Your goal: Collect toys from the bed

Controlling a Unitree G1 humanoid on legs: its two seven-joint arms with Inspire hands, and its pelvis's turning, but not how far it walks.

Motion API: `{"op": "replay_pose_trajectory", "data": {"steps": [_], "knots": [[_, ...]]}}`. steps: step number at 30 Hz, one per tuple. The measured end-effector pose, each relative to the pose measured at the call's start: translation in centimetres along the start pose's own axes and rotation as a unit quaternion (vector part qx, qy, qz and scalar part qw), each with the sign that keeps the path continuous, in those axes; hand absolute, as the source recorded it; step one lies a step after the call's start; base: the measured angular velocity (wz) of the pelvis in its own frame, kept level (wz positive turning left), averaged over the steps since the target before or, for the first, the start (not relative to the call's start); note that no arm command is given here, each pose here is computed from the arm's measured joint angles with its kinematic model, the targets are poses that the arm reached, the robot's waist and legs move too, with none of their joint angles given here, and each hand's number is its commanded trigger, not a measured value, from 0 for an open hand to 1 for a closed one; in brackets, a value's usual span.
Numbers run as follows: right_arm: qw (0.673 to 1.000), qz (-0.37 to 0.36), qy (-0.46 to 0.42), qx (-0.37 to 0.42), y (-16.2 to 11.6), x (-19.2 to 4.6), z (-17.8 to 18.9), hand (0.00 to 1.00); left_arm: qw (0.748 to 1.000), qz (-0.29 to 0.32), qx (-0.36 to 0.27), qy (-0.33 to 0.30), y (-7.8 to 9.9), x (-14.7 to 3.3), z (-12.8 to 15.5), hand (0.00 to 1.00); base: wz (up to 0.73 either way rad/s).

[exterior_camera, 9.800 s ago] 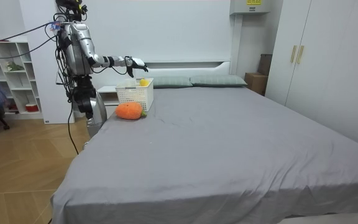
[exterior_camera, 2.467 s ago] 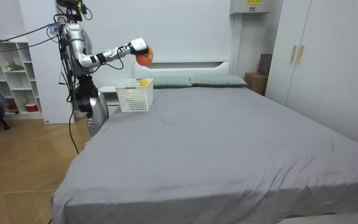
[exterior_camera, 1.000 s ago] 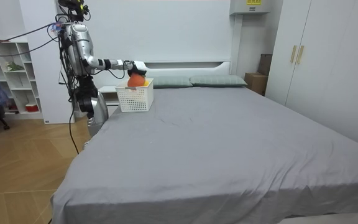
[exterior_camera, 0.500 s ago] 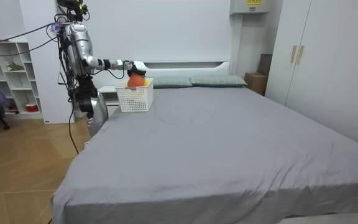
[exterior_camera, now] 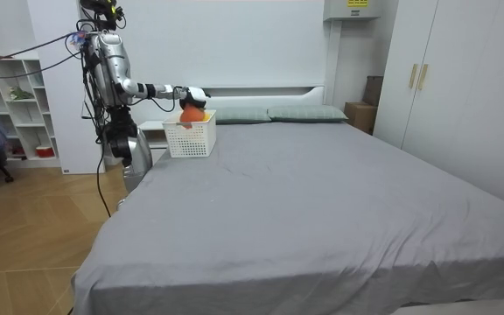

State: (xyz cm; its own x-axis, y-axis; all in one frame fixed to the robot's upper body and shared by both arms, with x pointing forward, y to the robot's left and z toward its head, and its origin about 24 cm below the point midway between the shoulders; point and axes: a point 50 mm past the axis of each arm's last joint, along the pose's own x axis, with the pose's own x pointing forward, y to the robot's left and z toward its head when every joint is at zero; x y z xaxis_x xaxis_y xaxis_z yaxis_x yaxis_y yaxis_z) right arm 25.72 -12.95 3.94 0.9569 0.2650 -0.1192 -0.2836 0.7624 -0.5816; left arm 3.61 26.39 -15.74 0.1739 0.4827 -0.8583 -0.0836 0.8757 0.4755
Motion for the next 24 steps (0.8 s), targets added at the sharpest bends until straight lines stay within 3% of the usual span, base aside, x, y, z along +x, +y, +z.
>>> {"op": "replay_pose_trajectory", "data": {"steps": [7,15,24], "knots": [[0.999,-0.017,0.006,0.043,-0.7,-0.2,-0.5,0.00,1.000,0.019,-0.017,0.007,0.5,0.0,-0.3,0.00,0.00],[0.987,-0.133,-0.017,0.093,-5.0,-0.9,-0.3,0.00,0.999,0.031,-0.037,0.014,0.6,0.0,-0.7,0.00,-0.07],[0.970,-0.210,-0.025,0.116,-7.9,-2.8,-0.6,0.00,0.997,0.047,-0.068,0.013,1.3,0.1,-0.6,0.00,-0.07]]}}
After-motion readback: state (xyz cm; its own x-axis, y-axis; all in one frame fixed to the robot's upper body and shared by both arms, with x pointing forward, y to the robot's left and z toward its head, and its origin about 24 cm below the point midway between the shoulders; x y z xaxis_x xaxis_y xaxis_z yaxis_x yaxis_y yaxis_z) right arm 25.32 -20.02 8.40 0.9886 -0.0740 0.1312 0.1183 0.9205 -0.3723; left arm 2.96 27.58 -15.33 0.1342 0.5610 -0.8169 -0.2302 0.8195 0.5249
